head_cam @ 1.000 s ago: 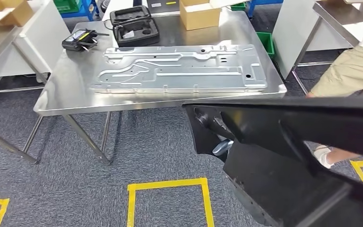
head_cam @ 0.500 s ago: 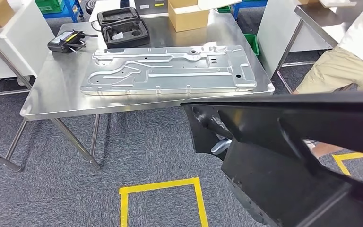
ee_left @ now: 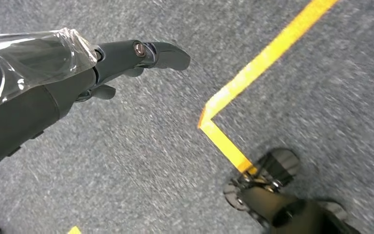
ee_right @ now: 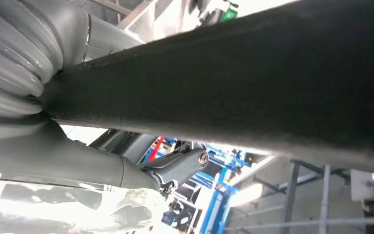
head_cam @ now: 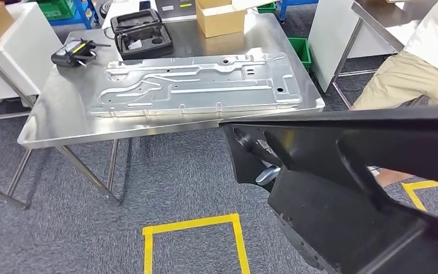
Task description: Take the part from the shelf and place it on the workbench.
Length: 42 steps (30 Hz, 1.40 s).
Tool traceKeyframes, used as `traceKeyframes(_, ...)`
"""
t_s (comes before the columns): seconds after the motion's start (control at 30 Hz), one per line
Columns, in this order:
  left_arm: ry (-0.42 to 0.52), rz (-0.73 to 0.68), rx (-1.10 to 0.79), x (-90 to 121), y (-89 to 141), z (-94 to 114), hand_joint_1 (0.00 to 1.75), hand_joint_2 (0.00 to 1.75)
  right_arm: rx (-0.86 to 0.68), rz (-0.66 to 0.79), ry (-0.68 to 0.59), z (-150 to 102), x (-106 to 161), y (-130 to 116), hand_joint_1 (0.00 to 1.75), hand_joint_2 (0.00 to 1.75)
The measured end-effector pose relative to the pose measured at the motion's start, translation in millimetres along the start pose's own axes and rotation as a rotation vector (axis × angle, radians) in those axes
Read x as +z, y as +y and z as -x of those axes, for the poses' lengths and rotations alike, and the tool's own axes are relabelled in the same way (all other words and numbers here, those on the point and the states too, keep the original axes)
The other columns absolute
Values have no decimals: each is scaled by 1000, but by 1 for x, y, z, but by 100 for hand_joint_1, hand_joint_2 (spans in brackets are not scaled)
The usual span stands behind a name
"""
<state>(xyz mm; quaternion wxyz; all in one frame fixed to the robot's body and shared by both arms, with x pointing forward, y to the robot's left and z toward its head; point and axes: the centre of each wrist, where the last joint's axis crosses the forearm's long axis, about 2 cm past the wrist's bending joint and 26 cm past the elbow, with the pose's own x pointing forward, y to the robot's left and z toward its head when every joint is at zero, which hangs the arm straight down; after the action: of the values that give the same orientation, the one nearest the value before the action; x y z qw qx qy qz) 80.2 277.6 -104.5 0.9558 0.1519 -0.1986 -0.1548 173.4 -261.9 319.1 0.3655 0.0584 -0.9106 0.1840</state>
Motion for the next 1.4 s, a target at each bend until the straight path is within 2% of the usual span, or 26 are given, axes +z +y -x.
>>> traceKeyframes(1.4,13,-8,3,1,0,6,0,175,17,0,-4,0,-2,1,175,175)
